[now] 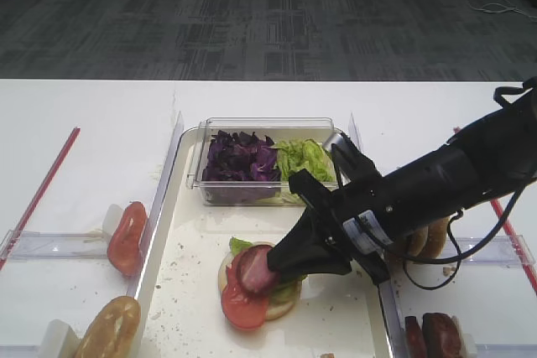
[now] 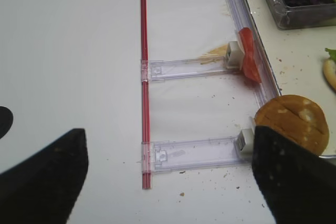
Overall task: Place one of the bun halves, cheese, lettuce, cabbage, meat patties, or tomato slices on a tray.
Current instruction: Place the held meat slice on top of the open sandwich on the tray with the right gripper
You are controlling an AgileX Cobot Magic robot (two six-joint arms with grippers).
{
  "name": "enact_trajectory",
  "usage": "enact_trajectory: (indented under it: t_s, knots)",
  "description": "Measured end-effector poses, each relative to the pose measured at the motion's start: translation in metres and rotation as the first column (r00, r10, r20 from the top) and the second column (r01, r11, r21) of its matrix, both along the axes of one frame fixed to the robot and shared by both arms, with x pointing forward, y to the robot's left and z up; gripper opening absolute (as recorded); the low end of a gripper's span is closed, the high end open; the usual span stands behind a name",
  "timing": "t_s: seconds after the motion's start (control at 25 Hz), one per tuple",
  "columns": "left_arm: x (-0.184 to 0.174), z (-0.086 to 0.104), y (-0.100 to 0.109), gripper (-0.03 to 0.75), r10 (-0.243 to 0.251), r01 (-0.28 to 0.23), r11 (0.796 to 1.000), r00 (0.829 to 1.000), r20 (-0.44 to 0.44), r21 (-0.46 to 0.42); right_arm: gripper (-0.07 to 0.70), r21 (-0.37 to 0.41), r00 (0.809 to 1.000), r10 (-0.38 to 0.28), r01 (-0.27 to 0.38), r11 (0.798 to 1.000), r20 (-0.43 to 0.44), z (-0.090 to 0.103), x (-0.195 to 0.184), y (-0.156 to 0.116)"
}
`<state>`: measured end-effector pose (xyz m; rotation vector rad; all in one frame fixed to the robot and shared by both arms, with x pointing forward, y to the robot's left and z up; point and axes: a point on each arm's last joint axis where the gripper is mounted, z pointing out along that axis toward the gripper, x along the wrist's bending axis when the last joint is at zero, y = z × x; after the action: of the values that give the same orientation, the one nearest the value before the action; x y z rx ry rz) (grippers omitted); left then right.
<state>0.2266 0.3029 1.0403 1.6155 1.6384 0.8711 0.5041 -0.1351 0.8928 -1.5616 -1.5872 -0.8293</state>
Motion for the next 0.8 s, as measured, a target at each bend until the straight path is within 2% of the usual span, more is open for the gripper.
enact_trajectory:
  t_s: [0.6,0.72,0.8]
  knots:
    - [0.0000,0.0000,0.0000,0.616,0.000,0.000,1.000,1.000,0.000,0.000,0.134,0.000,1.000,-0.001,0.001,1.000,-0.001,0.0000,0.0000,0.0000]
    - [0.0000,0.0000,0.0000,0.616,0.000,0.000,1.000,1.000,0.000,0.000,0.191,0.000,1.000,-0.001,0.001,1.000,-0.001,0.0000,0.0000,0.0000]
    - [0.0000,0.0000,0.0000,0.616,0.000,0.000,1.000,1.000,0.000,0.000,0.262,0.000,1.000,-0.001,0.001,1.000,-0.001,0.0000,0.0000,0.0000]
